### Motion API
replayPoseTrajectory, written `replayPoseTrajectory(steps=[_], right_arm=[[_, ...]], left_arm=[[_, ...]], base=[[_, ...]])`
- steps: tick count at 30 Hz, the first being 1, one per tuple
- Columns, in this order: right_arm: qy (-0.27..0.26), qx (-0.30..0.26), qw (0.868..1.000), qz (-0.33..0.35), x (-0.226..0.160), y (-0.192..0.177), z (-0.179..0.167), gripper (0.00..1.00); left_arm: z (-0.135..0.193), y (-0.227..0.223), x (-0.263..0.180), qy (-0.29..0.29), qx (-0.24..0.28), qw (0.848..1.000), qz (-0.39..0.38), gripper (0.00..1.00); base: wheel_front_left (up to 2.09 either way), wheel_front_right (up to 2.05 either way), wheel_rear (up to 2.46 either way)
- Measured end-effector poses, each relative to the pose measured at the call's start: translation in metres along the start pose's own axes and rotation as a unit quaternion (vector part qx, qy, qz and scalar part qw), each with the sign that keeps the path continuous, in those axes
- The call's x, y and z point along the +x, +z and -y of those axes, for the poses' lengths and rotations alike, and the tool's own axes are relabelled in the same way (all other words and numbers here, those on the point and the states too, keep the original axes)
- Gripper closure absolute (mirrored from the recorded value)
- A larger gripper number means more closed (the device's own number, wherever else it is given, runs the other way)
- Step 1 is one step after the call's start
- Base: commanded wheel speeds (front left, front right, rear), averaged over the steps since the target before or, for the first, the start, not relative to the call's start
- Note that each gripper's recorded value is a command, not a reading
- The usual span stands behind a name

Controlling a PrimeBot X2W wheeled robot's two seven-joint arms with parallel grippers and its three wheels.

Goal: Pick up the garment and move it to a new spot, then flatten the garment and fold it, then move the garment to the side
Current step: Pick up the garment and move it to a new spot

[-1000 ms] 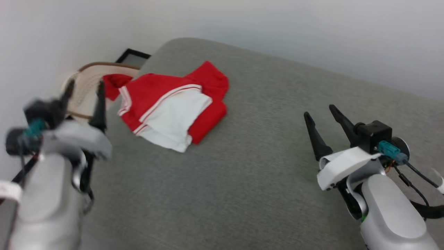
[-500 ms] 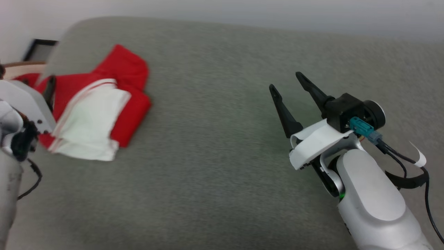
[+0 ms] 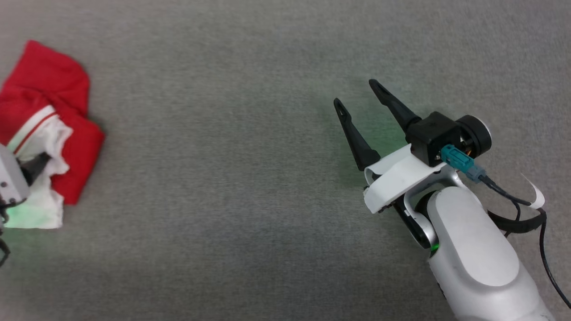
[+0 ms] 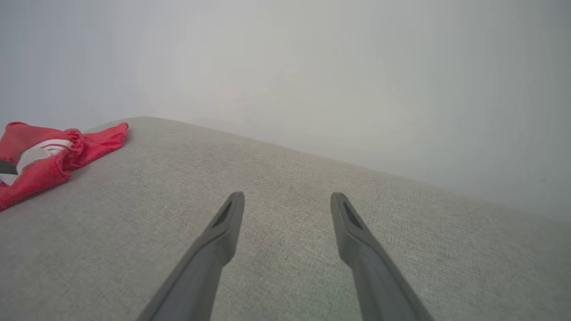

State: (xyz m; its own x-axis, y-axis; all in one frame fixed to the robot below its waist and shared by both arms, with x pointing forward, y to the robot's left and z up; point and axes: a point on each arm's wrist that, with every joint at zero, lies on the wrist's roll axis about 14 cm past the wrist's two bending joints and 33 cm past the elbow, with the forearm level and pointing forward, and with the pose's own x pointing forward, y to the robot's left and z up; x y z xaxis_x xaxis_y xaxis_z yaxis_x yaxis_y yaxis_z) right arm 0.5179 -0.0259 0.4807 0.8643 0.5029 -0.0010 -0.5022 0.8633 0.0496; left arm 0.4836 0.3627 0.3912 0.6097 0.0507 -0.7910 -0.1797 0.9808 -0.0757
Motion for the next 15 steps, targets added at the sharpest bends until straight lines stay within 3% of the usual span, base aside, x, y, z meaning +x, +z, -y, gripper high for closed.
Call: replayPoseTrajectory(steps=[10, 12, 13, 15], right_arm=[[-0.008, -0.011, 1.0, -0.018, -0.003, -0.01, 0.011, 0.0], [-0.007, -0.011, 1.0, -0.021, -0.003, -0.011, 0.01, 0.0], [-0.006, -0.011, 1.0, -0.021, -0.003, -0.011, 0.01, 0.0], [-0.006, -0.013, 1.0, -0.016, -0.003, -0.007, 0.009, 0.0]], left_arm=[[0.016, -0.019, 0.035, -0.025, -0.03, 0.998, -0.052, 0.0], [0.018, -0.018, 0.037, -0.029, -0.032, 0.998, -0.053, 0.72], [0.02, -0.016, 0.037, -0.033, -0.036, 0.998, -0.05, 1.0], [0.023, -0.011, 0.036, -0.038, -0.039, 0.998, -0.034, 1.0]], base=[[0.0, 0.0, 0.0], [0.0, 0.0, 0.0], [0.0, 0.0, 0.0], [0.0, 0.0, 0.0]])
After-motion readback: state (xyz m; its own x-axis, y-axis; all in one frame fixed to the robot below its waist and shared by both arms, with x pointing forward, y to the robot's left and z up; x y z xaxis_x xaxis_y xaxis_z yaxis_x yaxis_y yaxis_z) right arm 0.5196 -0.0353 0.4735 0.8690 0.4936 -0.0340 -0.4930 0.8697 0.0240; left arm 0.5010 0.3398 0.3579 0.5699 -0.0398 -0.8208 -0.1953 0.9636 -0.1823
